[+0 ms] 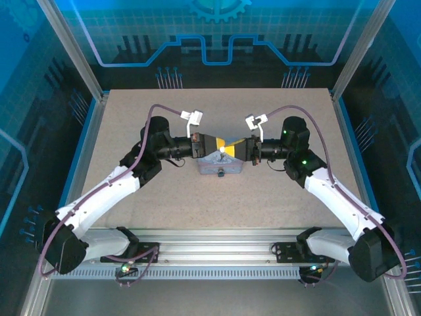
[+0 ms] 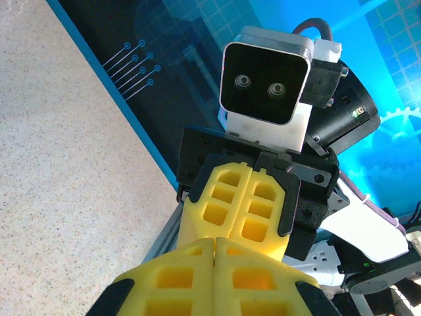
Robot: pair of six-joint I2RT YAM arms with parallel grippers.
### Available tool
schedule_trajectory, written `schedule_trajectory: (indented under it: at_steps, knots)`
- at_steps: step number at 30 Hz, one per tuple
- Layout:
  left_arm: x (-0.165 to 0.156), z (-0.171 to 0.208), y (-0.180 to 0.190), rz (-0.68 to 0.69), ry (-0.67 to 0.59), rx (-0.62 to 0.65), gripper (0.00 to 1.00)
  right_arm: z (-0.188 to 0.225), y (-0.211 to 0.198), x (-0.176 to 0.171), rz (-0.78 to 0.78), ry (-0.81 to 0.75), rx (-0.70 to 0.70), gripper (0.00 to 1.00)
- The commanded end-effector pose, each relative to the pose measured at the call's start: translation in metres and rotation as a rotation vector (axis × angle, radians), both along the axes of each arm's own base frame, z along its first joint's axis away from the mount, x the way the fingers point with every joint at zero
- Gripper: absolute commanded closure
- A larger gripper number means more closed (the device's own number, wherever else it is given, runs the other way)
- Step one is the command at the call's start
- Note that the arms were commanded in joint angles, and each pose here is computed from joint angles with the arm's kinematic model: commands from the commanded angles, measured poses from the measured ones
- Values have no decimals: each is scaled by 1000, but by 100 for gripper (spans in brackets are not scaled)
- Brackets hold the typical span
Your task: Unlock a padlock with a key
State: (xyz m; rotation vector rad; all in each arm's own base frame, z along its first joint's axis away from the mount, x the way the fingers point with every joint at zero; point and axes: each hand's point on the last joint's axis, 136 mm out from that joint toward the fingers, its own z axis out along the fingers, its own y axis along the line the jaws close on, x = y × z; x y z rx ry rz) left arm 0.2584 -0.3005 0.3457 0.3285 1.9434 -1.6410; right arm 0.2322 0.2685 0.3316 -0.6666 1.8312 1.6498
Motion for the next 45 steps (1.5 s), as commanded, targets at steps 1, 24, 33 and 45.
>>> schedule_trajectory:
  at_steps: [1, 24, 33, 45]
  knots:
    - [-4, 16, 0, -20, -54, -10, 100, 6, -3, 4, -5, -7, 2, 100]
    - [8, 9, 5, 61, -30, 14, 100, 2, -9, 8, -58, -19, -35, 75]
    - [35, -14, 25, 278, -2, 33, 100, -5, -24, 40, -274, 12, -107, 41]
    - [49, -14, 43, 428, -12, -97, 100, -14, -51, 77, -566, 28, 9, 19]
